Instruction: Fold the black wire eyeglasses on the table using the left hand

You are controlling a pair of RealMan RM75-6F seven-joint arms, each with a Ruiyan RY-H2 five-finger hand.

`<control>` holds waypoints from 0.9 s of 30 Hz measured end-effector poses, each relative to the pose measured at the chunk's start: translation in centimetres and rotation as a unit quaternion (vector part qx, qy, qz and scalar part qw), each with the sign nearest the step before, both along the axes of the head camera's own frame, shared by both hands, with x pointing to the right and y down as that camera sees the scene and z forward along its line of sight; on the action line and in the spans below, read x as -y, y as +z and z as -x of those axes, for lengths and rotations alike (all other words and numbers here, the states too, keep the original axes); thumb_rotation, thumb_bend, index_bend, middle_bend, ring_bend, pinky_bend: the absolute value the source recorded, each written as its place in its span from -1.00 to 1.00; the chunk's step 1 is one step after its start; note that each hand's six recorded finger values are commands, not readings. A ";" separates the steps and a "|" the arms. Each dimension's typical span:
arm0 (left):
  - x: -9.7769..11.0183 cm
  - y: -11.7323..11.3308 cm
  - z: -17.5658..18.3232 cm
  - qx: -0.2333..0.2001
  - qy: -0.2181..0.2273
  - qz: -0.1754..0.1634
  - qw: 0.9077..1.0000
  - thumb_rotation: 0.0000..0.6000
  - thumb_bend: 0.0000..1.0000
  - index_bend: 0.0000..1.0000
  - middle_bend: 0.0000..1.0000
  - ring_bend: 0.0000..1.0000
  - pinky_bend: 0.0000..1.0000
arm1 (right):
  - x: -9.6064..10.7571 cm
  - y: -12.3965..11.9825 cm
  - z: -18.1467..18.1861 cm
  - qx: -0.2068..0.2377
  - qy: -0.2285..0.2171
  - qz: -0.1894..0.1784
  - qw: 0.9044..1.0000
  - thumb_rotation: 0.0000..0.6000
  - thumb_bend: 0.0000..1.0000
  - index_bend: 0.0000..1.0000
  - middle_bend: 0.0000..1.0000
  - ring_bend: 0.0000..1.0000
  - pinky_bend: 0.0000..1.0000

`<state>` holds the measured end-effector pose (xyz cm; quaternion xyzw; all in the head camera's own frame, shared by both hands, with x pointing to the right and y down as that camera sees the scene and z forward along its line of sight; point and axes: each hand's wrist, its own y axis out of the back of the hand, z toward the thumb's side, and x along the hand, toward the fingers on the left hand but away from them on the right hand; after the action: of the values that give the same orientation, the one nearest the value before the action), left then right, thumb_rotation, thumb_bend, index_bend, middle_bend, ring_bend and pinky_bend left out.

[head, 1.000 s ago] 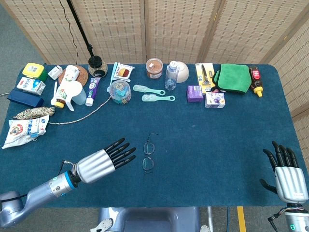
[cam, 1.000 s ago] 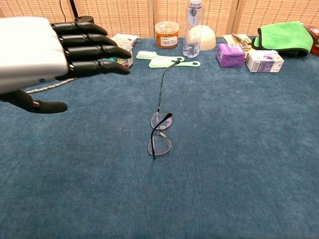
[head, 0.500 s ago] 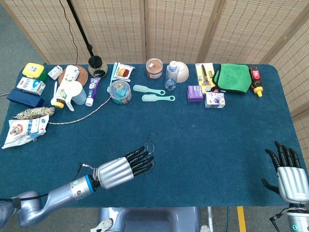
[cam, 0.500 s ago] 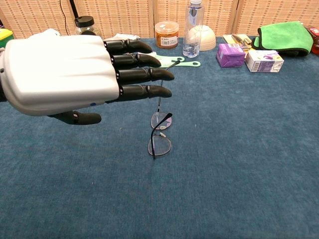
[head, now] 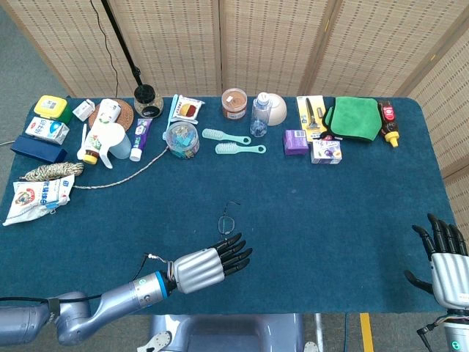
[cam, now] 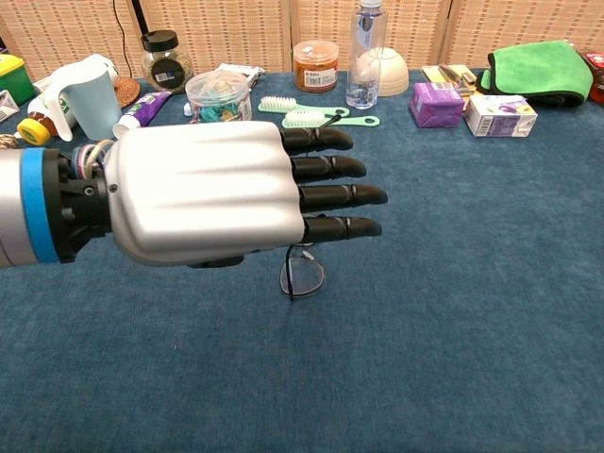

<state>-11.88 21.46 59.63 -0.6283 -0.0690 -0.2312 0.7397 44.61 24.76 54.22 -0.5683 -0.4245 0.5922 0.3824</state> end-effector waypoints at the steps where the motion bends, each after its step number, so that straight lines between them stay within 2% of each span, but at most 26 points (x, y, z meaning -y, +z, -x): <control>1: -0.1 0.2 -0.2 0.004 0.002 0.000 1.000 0.95 -0.47 -0.95 -1.00 -1.00 -1.00 | 0.0 -0.1 -0.1 0.000 0.001 -0.001 1.000 1.00 -1.00 -0.65 -0.96 -0.90 -0.87; 11: -0.2 0.8 -1.4 0.024 0.005 -0.001 1.000 0.95 -0.47 -0.87 -1.00 -1.00 -1.00 | -0.2 -0.4 -0.9 -0.001 0.011 -0.007 1.000 1.00 -1.00 -0.63 -0.96 -0.90 -0.87; 15: -0.1 0.7 -1.2 0.029 0.001 0.000 1.000 0.95 -0.47 -0.75 -0.97 -0.99 -1.00 | -0.2 -0.3 -0.9 -0.001 0.010 -0.007 1.000 1.00 -1.00 -0.63 -0.96 -0.90 -0.87; 19: 0.1 0.5 -0.5 0.032 -0.008 -0.005 0.999 0.96 -0.47 -0.61 -0.84 -0.91 -1.00 | -0.1 -0.2 -0.7 -0.001 0.008 -0.006 1.000 1.00 -1.00 -0.62 -0.96 -0.90 -0.87; 27: 0.7 0.8 2.0 0.052 -0.035 -0.003 0.998 0.97 -0.47 -0.60 -0.82 -0.89 -1.00 | 0.0 0.0 -0.5 -0.002 0.005 -0.004 1.000 1.00 -1.00 -0.62 -0.96 -0.90 -0.87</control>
<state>-13.90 20.81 60.44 -0.6153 -0.0850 -0.2894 0.7283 45.11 24.81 54.25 -0.5635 -0.4287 0.5939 0.3822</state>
